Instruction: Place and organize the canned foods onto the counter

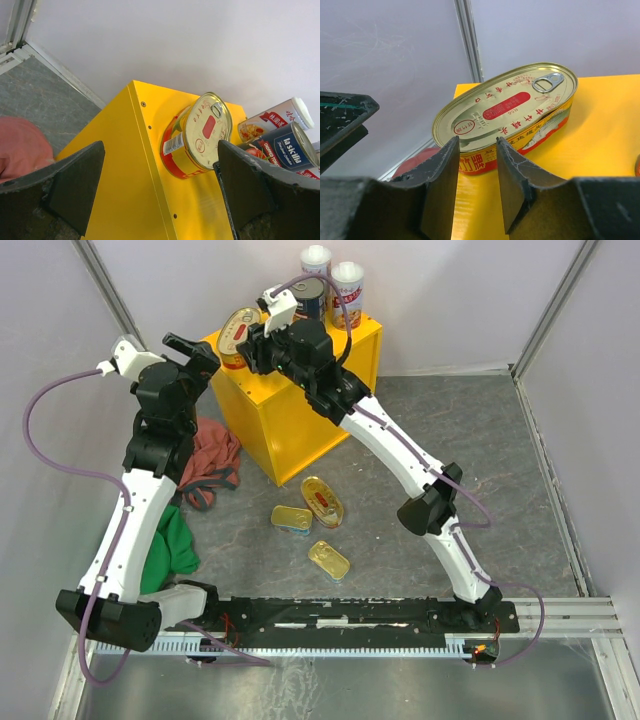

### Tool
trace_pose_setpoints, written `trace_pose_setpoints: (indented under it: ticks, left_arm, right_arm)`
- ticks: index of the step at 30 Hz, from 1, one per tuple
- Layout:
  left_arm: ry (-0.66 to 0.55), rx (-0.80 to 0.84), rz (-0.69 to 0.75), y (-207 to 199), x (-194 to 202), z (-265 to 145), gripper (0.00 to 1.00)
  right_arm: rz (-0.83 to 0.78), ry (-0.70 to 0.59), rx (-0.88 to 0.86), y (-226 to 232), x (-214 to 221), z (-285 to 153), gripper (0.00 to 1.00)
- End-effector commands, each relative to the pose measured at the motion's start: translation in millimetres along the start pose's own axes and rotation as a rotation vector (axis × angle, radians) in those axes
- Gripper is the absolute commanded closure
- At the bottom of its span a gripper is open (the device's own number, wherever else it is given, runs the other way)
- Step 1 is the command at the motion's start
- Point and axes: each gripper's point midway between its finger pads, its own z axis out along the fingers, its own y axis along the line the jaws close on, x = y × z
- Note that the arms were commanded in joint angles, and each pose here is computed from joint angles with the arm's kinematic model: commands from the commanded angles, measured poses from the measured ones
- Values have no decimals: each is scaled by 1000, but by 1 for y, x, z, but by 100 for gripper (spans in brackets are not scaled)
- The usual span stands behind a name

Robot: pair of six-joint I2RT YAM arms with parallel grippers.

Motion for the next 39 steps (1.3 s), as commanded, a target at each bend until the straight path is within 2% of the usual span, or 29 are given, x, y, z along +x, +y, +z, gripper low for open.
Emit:
trace_pose_setpoints:
  ticks: [1, 9, 15, 19, 28, 39]
  left_arm:
    - [-36, 44, -83, -9, -9, 5, 0]
    - [-25, 33, -119, -2, -6, 7, 0]
    - [-23, 52, -153, -8, -7, 8, 0]
    - [-13, 47, -172, -9, -3, 12, 0]
    - [0, -6, -232, -4, 8, 28, 1]
    - [17, 14, -266, -10, 14, 37, 1]
  right_arm:
    - [16, -72, -30, 9, -15, 6, 56]
    - [2, -144, -43, 13, -46, -3, 53]
    - [-24, -185, -38, 12, -77, -21, 44]
    - [-34, -189, -35, 12, -90, -36, 42]
    - [-62, -144, 19, -4, -91, -78, 41]
    - [-74, -112, 54, -22, -89, -117, 40]
